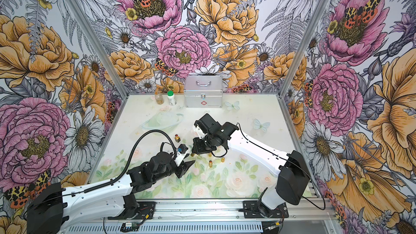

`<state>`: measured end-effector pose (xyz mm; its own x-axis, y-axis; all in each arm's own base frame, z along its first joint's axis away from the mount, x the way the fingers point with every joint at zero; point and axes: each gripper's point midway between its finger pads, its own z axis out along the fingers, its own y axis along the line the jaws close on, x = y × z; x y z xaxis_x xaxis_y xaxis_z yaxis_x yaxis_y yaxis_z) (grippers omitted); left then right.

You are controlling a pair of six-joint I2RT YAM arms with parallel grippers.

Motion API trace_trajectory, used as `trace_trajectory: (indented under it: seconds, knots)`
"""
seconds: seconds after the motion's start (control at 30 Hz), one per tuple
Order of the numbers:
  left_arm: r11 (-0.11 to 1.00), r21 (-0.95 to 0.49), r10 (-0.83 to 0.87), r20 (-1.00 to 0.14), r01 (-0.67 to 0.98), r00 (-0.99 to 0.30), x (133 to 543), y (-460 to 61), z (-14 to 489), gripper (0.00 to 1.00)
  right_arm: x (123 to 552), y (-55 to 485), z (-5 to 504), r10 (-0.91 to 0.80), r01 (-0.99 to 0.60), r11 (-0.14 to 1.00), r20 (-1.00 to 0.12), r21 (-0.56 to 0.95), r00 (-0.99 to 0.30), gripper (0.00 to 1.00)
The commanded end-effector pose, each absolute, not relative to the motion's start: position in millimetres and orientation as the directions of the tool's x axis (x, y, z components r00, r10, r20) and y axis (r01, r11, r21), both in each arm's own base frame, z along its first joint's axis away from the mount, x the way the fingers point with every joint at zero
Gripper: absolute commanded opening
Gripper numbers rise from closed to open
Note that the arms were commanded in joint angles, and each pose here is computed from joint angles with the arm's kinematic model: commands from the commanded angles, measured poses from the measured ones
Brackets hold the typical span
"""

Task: Open the lipstick cap
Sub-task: Open the cover of the lipstick.

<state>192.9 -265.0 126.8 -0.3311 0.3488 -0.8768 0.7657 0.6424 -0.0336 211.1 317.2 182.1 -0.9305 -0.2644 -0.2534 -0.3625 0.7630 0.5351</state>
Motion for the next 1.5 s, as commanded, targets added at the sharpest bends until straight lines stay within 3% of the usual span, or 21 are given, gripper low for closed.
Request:
trace_trajectory:
  seconds: [0.0, 0.1, 0.37, 0.67, 0.8, 1.03, 1.27, 1.47]
  knots:
    - [0.584, -0.044, 0.269, -0.932, 0.811, -0.244, 192.5, -285.4, 161.1, 0.42, 206.3, 316.6, 191.0, -0.269, -0.371, 0.736, -0.258, 0.566, -0.928, 0.21]
    - [0.571, -0.051, 0.264, -0.933, 0.819, -0.243, 191.0, -287.6, 161.9, 0.33, 206.2, 316.9, 191.3, -0.268, -0.369, 0.734, -0.256, 0.570, -0.929, 0.21]
    - [0.571, -0.059, 0.249, -0.938, 0.819, -0.242, 190.1, -286.8, 166.0, 0.22, 205.7, 321.2, 190.1, -0.250, -0.346, 0.712, -0.241, 0.611, -0.938, 0.21]
    - [0.574, -0.071, 0.242, -0.937, 0.816, -0.251, 191.8, -286.1, 165.6, 0.01, 201.6, 327.7, 189.2, -0.231, -0.322, 0.674, -0.224, 0.665, -0.947, 0.21]
    - [0.589, -0.066, 0.247, -0.934, 0.805, -0.257, 194.0, -283.6, 162.7, 0.00, 204.2, 325.6, 192.1, -0.218, -0.327, 0.679, -0.245, 0.657, -0.945, 0.24]
    - [0.613, -0.055, 0.288, -0.914, 0.788, -0.287, 196.7, -279.4, 151.0, 0.00, 218.5, 314.4, 205.0, -0.174, -0.340, 0.696, -0.311, 0.632, -0.934, 0.39]
    - [0.622, -0.044, 0.294, -0.912, 0.782, -0.286, 199.5, -279.4, 153.8, 0.00, 219.9, 310.8, 197.0, -0.177, -0.336, 0.716, -0.307, 0.612, -0.935, 0.32]
    - [0.634, -0.039, 0.290, -0.914, 0.772, -0.284, 202.1, -277.9, 158.5, 0.00, 217.4, 311.0, 188.8, -0.188, -0.331, 0.720, -0.286, 0.611, -0.939, 0.31]
